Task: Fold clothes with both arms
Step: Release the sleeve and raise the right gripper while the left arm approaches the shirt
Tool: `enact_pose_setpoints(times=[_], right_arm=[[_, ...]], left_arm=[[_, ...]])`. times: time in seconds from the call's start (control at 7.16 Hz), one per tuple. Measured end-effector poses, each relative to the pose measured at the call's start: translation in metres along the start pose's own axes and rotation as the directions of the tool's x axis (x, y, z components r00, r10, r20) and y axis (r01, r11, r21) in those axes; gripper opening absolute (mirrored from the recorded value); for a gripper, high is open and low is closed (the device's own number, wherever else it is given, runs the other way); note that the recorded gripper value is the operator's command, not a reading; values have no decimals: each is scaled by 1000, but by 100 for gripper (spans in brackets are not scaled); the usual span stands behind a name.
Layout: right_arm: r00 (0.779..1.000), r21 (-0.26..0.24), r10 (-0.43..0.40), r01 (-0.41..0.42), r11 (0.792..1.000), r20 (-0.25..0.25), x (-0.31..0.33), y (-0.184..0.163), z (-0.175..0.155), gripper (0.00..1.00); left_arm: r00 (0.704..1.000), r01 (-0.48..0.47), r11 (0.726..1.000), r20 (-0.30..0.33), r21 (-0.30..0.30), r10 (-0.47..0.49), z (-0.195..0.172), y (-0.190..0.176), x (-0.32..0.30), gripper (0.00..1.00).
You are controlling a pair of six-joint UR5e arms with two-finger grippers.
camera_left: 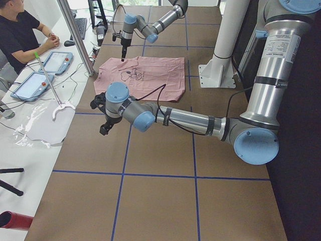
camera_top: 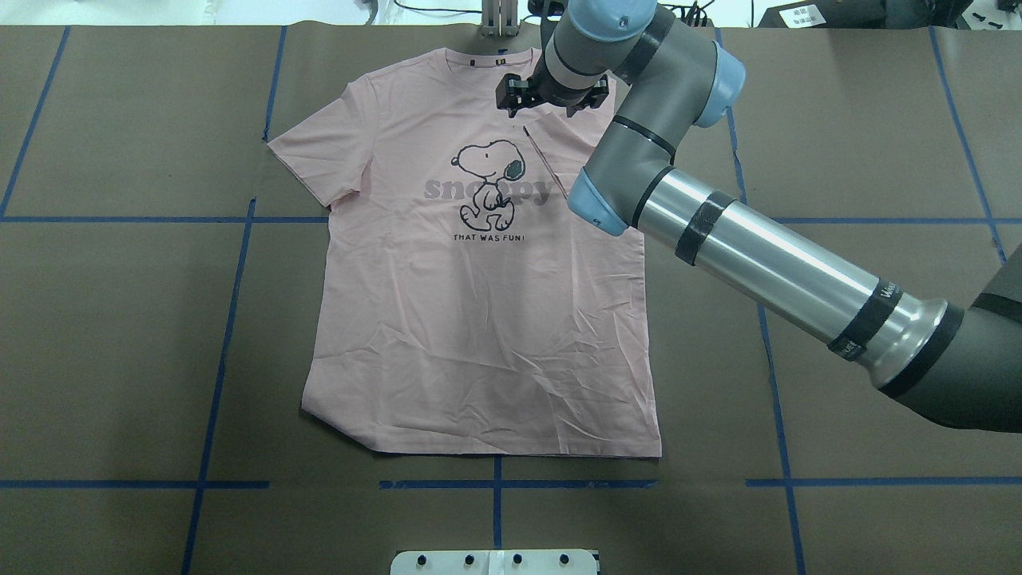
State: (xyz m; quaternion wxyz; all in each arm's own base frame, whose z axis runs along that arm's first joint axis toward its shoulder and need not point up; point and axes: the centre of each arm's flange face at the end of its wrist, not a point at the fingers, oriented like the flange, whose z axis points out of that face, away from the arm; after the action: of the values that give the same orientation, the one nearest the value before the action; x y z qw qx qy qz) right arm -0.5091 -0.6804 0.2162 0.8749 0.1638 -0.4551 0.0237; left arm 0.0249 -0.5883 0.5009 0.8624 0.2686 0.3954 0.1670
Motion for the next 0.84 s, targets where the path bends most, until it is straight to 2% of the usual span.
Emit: enact_pose_setpoints(times=[0.28, 0.56, 0.7, 0.84], right_arm=[[998, -41, 60, -60, 997, 13, 59, -1, -36, 100], [992, -85, 123, -121, 989, 11, 125, 5, -97, 100], [989, -99, 149, -147, 984, 18, 165, 11, -130, 100], [986, -104, 165, -161, 982, 29, 196, 17, -157, 100]], left_arm=[[999, 25, 998, -23, 49, -24, 2, -8, 17, 100], [986, 129, 989, -113, 79, -119, 20, -21, 80, 100], [972, 190, 979, -154, 75, -177, 32, -30, 117, 100], [966, 213, 974, -163, 74, -199, 48, -43, 146, 100]])
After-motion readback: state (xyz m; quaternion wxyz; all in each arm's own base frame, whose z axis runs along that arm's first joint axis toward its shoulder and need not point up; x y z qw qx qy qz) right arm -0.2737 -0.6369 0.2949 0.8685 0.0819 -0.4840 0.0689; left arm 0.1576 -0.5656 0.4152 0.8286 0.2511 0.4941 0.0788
